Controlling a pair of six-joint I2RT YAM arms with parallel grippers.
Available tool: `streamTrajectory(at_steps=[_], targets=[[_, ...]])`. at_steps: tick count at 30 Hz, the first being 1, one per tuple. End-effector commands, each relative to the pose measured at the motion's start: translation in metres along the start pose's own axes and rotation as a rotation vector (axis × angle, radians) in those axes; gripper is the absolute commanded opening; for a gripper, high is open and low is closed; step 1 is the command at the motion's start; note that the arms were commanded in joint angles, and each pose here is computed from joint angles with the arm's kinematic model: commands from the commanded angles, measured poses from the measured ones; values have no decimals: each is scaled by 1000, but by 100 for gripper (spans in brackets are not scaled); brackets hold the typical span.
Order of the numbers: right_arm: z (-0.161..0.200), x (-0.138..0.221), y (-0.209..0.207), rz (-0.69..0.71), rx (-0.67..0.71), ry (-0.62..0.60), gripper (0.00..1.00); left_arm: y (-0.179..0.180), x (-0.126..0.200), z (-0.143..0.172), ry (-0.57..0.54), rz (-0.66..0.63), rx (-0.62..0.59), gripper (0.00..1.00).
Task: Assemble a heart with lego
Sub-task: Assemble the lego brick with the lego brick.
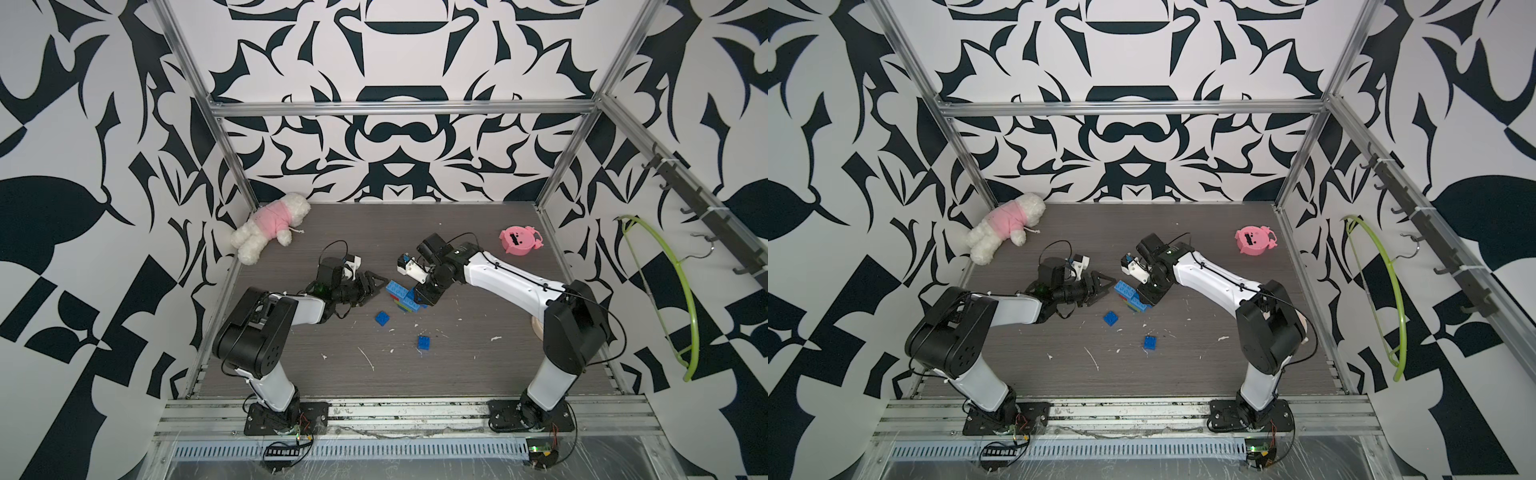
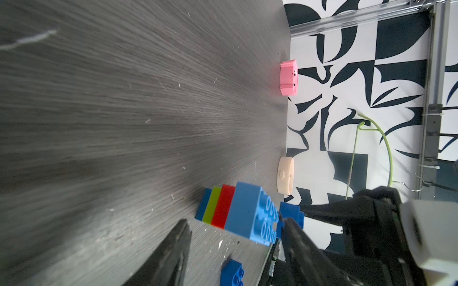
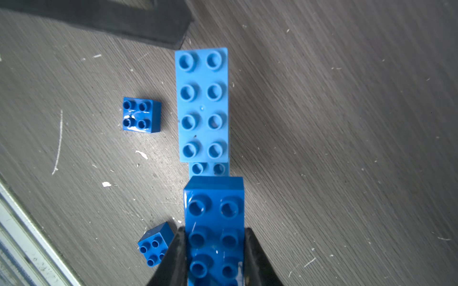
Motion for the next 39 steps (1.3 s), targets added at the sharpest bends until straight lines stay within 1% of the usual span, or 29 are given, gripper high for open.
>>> streamTrajectory(at_steps=[1,6,9,17,22,30,39], targets=[[-7,6,5,-3,0,-14,11,-12,-7,-6,-5,50,-37,62],[-11,3,6,-8,-3,-15,11,-12,-13,-3,5,52,-36,62],[-12,2,8,-10,0,-15,11,-10,-15,0,7,61,-22,56],[-11,-4,8,-2,-9,10,12,-4,-17,8,9,63,-9,52],[-12,-10,8,-6,-41,35,12,0,-14,13,8,59,-1,48],[-7,-26,5,32,-65,104,12,5,-11,20,4,48,11,48],[0,-42,3,32,-80,158,12,8,-12,21,-1,48,17,48]])
Point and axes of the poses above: each gripper's point midway between its finger pads, its own x axis back along the fingers, its own y axis along the line the jaws close on, z = x × y, the point moved 10 cm from there along x, back along the fingers, and after that the axes turned 7 degrees about -x, right-handed, at the moved point
